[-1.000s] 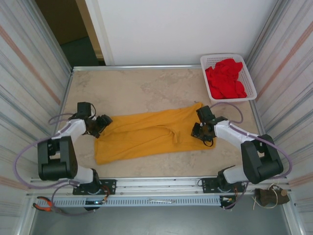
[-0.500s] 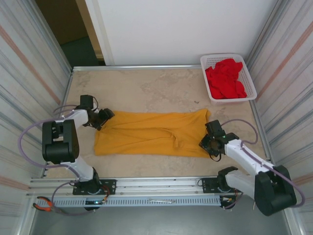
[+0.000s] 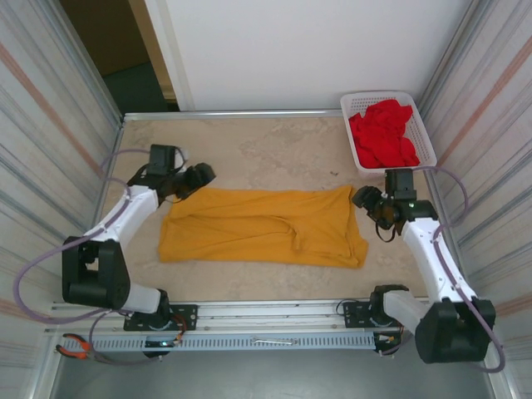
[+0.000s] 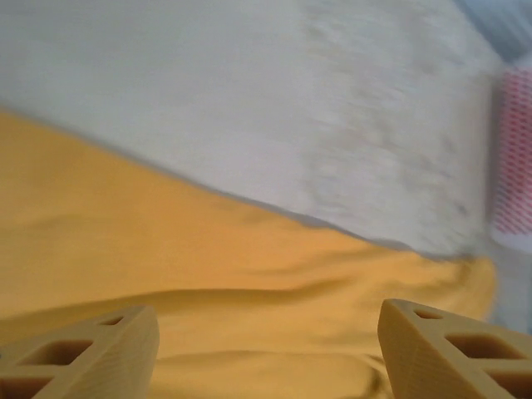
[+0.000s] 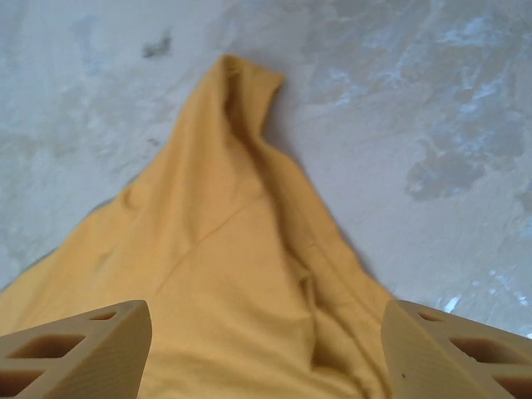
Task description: Fold the inside-out t-shirt
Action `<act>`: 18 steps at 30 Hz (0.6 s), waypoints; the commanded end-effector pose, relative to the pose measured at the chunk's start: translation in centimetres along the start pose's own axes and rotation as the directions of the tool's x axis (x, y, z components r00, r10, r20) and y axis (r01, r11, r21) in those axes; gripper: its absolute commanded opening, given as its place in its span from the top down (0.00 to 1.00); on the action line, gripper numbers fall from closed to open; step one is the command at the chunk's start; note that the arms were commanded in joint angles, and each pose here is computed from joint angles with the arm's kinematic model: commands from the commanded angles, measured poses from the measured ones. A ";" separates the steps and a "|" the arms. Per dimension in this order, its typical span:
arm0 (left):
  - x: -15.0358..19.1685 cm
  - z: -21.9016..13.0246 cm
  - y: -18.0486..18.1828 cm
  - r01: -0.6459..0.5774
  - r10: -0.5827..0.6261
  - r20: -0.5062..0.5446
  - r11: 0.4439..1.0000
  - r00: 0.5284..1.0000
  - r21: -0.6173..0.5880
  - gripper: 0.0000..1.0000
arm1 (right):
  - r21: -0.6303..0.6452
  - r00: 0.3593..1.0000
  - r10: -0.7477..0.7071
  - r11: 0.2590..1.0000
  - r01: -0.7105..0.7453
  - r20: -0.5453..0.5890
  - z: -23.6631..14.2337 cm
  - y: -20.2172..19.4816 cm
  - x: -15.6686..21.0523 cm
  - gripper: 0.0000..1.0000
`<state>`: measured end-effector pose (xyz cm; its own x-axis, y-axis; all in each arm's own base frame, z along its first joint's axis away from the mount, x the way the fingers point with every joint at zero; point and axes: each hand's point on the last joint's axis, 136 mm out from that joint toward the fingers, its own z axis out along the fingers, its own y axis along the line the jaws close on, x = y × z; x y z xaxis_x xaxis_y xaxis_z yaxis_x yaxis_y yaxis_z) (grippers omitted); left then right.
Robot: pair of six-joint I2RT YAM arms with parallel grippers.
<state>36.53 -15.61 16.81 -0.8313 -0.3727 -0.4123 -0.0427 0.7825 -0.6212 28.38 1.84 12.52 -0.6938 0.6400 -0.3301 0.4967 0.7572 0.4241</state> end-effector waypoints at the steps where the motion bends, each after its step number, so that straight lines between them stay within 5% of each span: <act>1: 2.8 2.0 -5.0 -0.012 0.018 -0.066 0.996 0.998 0.089 0.29 | -0.044 0.992 -0.047 0.998 0.042 -0.116 2.6 -0.5 1.1 0.26; 10: 11.1 9.9 -14.8 -0.040 0.112 -0.248 0.959 0.962 0.281 0.29 | -0.072 0.986 -0.005 0.997 -0.007 -0.167 5.7 -1.5 1.3 0.24; 18: 16.8 13.3 -17.9 -0.039 0.157 -0.328 0.940 0.931 0.338 0.29 | -0.038 0.981 0.021 0.999 -0.029 -0.194 7.3 -2.7 1.7 0.26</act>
<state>30.26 -40.60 10.14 -0.9693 -0.0484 -0.2411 0.1549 0.6411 -0.7516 29.64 1.76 5.14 -0.7621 0.6284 -0.1560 0.5083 0.7299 0.4570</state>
